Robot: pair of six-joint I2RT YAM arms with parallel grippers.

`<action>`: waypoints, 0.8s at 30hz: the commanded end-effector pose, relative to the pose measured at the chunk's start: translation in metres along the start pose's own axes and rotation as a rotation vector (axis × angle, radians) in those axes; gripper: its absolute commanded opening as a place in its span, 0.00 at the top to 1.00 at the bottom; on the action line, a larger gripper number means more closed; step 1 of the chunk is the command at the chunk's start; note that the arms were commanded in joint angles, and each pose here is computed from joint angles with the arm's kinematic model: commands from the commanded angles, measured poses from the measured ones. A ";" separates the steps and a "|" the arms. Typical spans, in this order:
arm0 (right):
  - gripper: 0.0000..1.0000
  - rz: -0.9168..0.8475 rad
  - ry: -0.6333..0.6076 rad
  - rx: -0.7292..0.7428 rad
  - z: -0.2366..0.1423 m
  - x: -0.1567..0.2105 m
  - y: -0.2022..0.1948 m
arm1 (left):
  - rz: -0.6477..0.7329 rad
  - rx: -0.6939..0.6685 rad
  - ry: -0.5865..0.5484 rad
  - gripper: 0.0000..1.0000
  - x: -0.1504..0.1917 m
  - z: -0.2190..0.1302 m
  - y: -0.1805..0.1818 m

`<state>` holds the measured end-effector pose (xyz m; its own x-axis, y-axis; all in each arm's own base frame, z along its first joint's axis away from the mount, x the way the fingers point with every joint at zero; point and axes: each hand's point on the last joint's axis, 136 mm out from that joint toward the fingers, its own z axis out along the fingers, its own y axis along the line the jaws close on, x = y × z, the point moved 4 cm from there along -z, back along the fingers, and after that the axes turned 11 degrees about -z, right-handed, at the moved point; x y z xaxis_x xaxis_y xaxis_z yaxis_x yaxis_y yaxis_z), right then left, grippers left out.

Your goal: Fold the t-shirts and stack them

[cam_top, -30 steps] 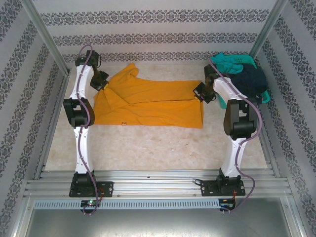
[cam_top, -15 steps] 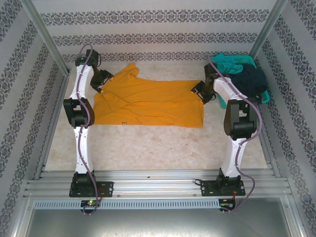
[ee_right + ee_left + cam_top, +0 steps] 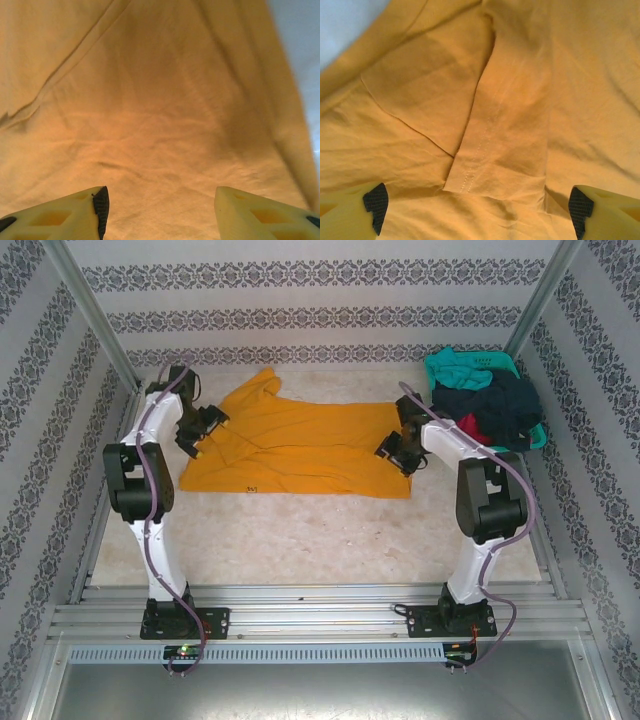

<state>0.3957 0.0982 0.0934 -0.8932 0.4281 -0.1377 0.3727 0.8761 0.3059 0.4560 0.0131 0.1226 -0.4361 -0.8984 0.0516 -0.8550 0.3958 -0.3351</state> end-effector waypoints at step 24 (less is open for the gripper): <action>0.46 0.007 0.138 0.062 0.001 0.067 -0.026 | -0.003 -0.058 0.038 0.09 0.051 -0.005 0.076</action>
<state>0.3274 0.0991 0.0610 -0.9073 0.4203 -0.0131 0.4041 0.8800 0.2494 0.3616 0.0023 0.0847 -0.3905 -0.9132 0.1165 -0.8957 0.3477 -0.2773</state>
